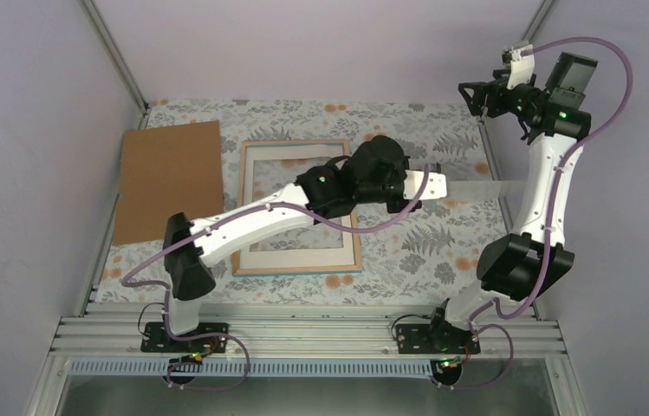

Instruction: Put the photo into the frame

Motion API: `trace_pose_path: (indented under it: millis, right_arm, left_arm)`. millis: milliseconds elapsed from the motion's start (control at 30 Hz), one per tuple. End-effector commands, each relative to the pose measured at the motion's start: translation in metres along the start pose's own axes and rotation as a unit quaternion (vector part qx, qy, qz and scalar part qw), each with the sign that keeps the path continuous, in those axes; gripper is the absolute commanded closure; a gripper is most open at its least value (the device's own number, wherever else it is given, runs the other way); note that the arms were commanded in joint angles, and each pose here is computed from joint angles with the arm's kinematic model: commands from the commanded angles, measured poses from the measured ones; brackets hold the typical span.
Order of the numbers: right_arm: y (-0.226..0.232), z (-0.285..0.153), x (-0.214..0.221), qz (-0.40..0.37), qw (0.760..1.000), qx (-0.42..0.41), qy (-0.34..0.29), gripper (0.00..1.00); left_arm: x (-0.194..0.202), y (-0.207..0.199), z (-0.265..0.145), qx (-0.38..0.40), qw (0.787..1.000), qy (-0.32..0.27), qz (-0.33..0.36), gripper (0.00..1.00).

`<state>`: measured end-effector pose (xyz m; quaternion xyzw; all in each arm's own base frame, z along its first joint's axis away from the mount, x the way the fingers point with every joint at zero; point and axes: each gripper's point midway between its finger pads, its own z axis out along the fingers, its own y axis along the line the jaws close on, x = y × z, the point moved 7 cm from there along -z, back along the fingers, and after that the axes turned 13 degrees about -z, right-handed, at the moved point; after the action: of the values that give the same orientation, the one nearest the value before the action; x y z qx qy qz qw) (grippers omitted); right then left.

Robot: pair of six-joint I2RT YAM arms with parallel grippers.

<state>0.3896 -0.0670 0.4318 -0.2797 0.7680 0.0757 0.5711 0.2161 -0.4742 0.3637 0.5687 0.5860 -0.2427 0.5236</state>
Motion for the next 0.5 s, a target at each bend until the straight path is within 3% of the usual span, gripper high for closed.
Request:
trace_pose_path:
  millis: [0, 167, 467]
  right_arm:
    - [-0.01, -0.016, -0.024, -0.001, 0.998, 0.053, -0.03, 0.0]
    - [-0.013, -0.024, -0.037, -0.008, 0.996, 0.074, -0.045, 0.0]
    - [-0.017, -0.031, -0.05, -0.01, 0.994, 0.089, -0.057, 0.0]
  left_arm:
    - [-0.03, -0.015, -0.049, 0.098, 0.993, 0.01, -0.071, 0.98]
    - [-0.062, -0.028, -0.105, 0.206, 0.973, 0.016, -0.1, 0.98]
    - [-0.034, -0.056, -0.172, 0.299, 0.943, 0.073, -0.127, 0.98]
